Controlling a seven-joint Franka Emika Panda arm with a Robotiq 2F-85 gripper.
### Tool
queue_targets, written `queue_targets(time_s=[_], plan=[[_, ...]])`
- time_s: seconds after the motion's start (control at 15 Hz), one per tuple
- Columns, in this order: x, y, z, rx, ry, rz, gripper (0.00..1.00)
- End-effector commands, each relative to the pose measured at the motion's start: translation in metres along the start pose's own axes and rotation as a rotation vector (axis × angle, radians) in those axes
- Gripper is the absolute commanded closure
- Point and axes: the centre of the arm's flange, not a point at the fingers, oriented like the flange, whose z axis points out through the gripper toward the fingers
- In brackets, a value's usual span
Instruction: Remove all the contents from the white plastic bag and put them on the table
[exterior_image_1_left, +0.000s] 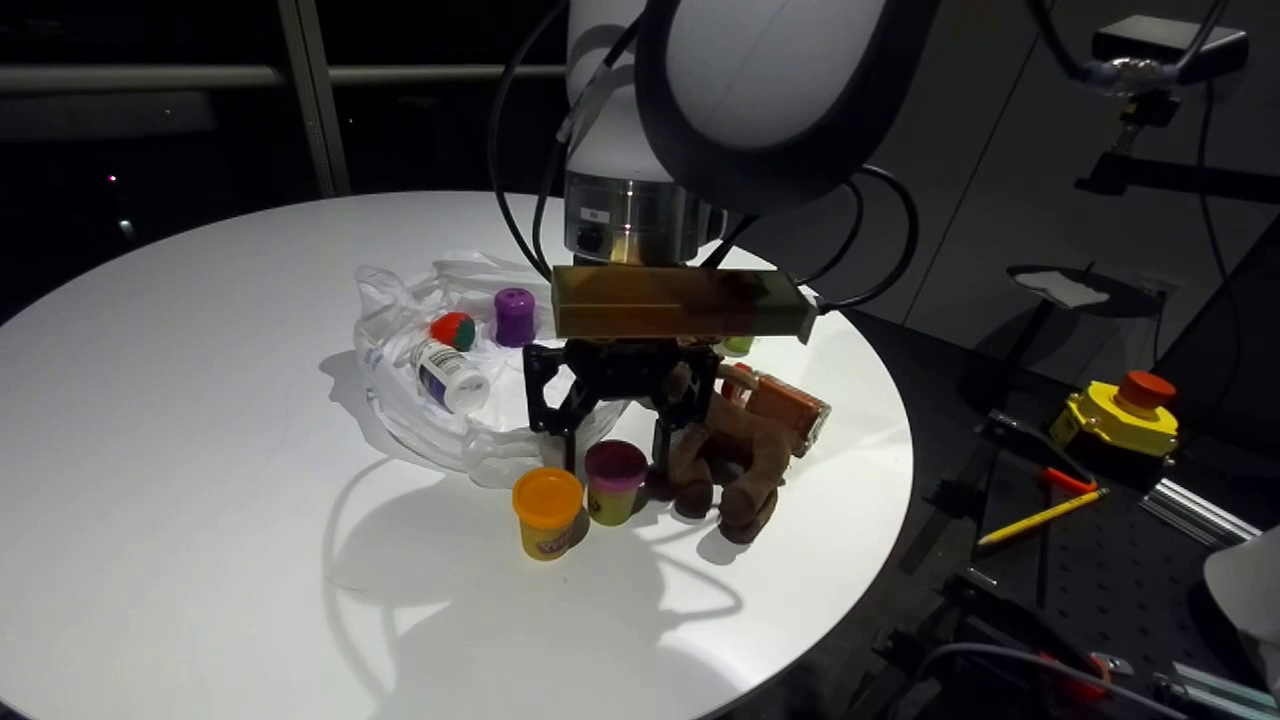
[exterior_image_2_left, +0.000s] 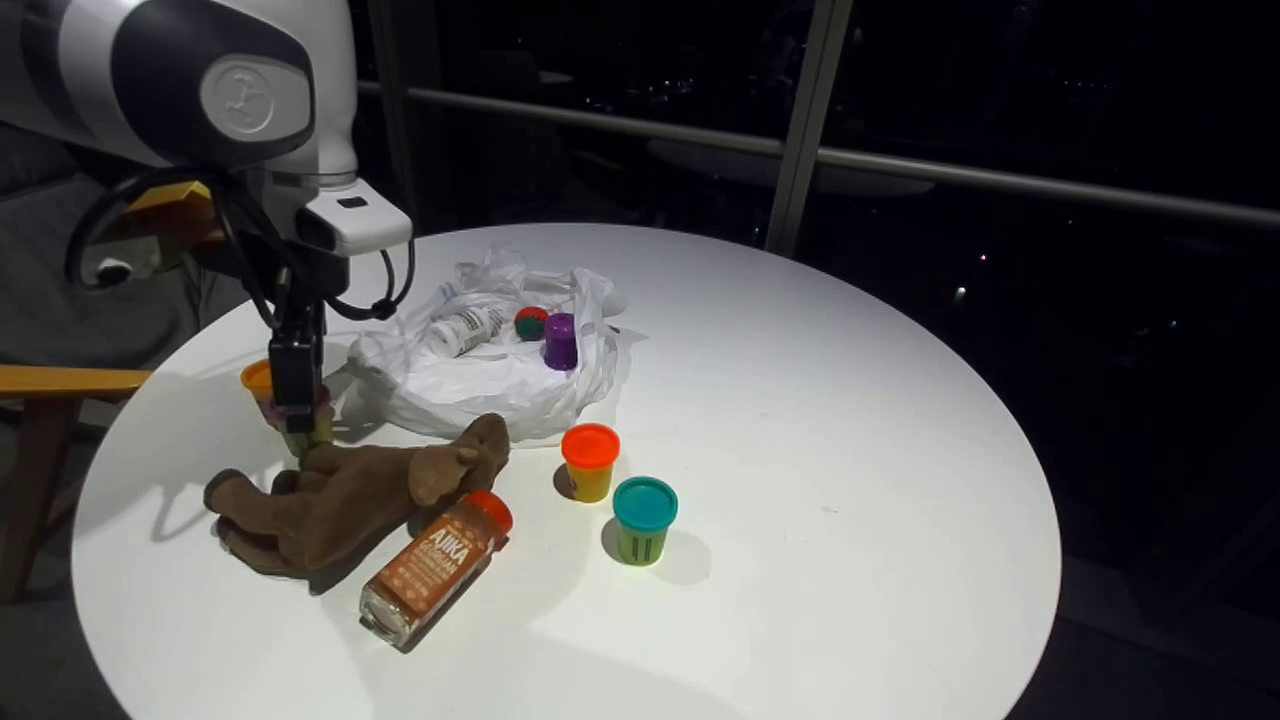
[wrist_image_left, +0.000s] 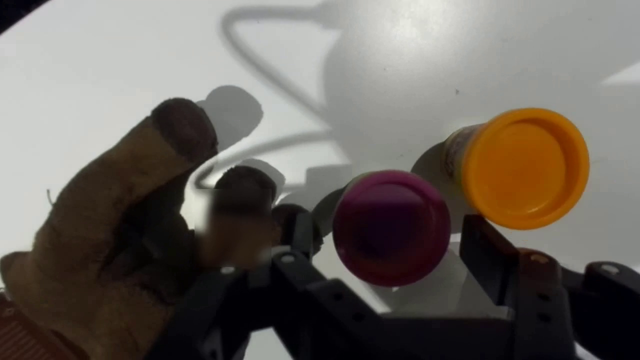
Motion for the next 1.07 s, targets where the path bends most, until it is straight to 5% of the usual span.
queue_targets(time_s=[0.0, 0.47, 1.0], plan=[[-0.005, 0.006, -0.038, 0.028, 0.059, 0.013, 0.0], [0.021, -0.021, -0.104, 0.04, 0.163, -0.078, 0.01], [0.052, -0.092, -0.051, -0.114, 0.093, -0.254, 0.0]])
